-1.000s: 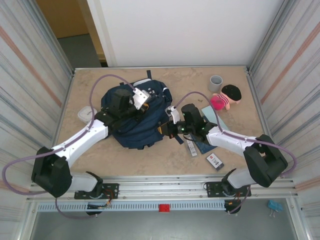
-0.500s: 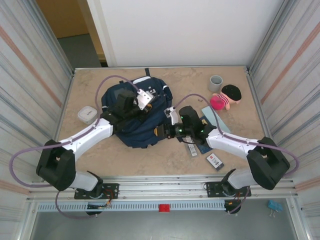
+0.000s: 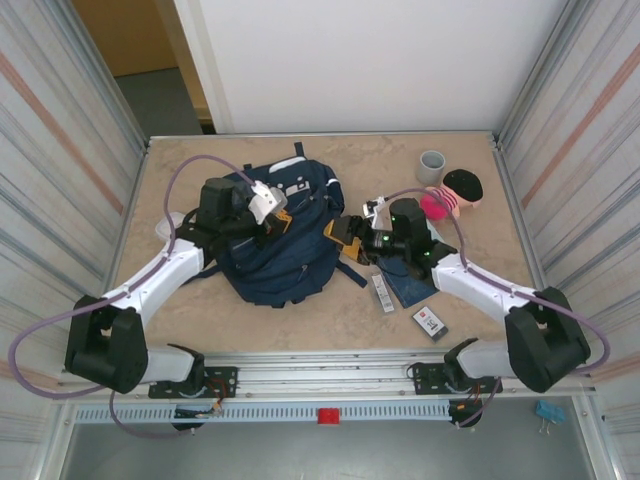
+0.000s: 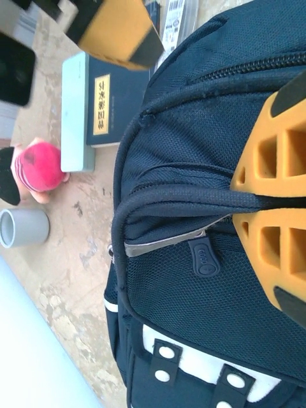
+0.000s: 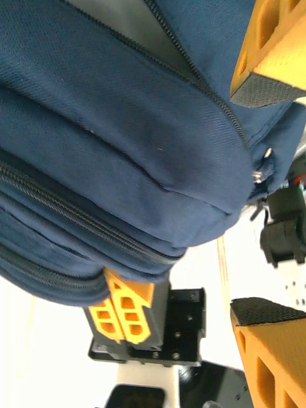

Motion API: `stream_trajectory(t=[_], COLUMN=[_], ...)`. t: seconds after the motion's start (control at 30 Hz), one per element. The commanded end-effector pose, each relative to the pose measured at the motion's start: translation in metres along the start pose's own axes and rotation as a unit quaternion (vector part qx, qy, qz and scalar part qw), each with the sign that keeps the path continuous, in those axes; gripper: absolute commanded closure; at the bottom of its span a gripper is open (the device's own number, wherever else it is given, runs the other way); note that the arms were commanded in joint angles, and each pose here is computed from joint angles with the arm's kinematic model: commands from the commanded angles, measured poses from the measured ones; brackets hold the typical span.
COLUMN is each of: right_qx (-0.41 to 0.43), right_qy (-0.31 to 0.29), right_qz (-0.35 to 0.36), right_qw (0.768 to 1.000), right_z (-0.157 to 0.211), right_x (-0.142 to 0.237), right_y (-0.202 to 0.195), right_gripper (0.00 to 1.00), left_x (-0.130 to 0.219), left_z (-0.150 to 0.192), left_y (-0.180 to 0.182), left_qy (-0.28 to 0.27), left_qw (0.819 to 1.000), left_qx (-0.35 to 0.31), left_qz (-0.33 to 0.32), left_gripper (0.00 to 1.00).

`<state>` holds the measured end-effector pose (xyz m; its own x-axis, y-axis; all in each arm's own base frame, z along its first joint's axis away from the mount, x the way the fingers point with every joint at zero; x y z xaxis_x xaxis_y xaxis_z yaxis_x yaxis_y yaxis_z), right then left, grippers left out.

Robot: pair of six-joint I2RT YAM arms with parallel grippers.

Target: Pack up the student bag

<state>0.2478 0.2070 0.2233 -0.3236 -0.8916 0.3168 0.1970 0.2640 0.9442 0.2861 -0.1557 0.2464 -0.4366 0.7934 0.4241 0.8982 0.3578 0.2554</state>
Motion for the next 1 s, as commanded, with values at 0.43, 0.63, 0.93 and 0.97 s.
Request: stream_trajectory(t=[0.43,0.63,0.93,0.97], right_qx=[-0.126,-0.104,-0.031,-0.020], right_qy=[-0.019,-0.047,-0.063,-0.061], right_qz=[-0.079,-0.091,-0.094,-0.097], right_qw=[0.989,0.989,0.993,0.993], right_z=[-0.005,-0.001,0.005,0.007], right_x=[-0.045,-0.046,-0.052,-0.053], right_y=[0.000,0.010,0.039,0.042], right_gripper=[0.78,1.00,1.00,1.00], left_x=[0.012,0.036,0.092,0.094], left_z=[-0.031,-0.036,-0.058,-0.056], left_y=[0.012,0.000,-0.063,-0.072], left_qy=[-0.058,0.026,0.131,0.135], left_qw=[0.998,0.992,0.930,0.920], left_qx=[-0.007,0.060,0.249,0.278], left_qz=[-0.026,-0.105,-0.236,-0.240], left_gripper=[1.00,0.64,0.50,0.49])
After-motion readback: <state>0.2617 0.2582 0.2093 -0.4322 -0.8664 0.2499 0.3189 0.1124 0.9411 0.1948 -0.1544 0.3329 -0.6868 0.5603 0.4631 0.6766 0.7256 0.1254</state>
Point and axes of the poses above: each hand's point on the last joint's axis, 136 mm out from that joint toward the fingers, its own x axis back along the fingers, its own y axis along the line the jaws close on, z = x × y, the point moved 9 cm from there along x, back along the fingers, and after that the axes turned 14 degrees about -x, right-handed, at the moved point
